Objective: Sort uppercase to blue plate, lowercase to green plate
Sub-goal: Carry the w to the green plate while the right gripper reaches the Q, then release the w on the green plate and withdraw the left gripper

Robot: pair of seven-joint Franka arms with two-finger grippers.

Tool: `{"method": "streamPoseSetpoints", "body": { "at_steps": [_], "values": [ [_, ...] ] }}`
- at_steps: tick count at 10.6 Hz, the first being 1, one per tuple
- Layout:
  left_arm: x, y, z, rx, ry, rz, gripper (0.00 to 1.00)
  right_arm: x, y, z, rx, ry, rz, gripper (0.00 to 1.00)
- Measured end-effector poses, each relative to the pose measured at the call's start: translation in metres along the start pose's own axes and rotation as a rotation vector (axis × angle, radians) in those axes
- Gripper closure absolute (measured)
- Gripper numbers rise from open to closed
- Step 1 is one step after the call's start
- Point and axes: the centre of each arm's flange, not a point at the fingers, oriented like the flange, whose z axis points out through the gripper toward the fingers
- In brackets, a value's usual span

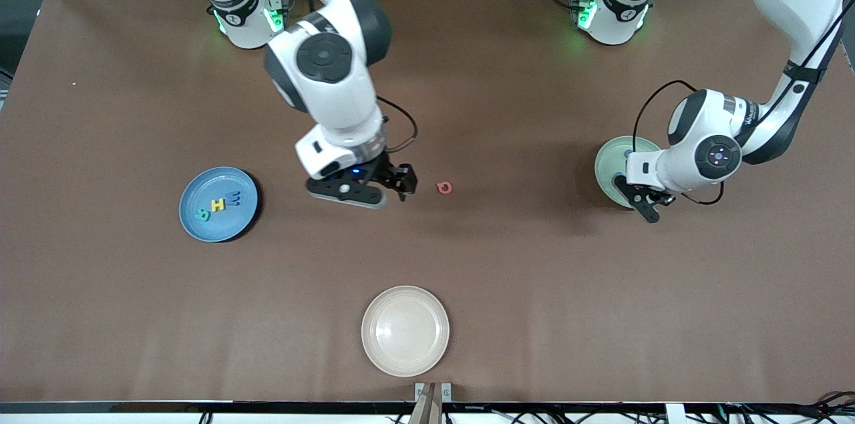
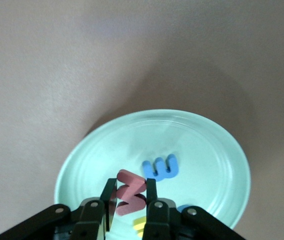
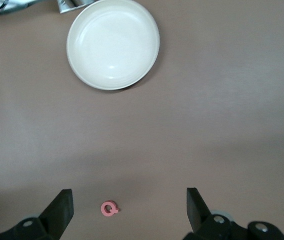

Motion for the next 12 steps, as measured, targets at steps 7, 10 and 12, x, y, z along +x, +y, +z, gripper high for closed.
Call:
{"method": "streamPoseSetpoints", "body": {
  "at_steps": [7, 10, 12],
  "values": [
    [-0.043, -0.026, -0.036, -0.178, 0.056, -0.391, 0.59, -0.074, -0.065, 0.071, -0.019, 0.001, -0.377, 0.00],
    [-0.065, -0.046, -0.041, -0.219, 0.076, -0.501, 0.56, -0.083, -0.068, 0.083, -0.022, -0.027, -0.474, 0.00],
    [-0.073, -0.058, -0.091, -0.200, 0.101, -0.597, 0.50, -0.088, -0.070, 0.086, 0.010, -0.068, -0.527, 0.00]
  ]
}}
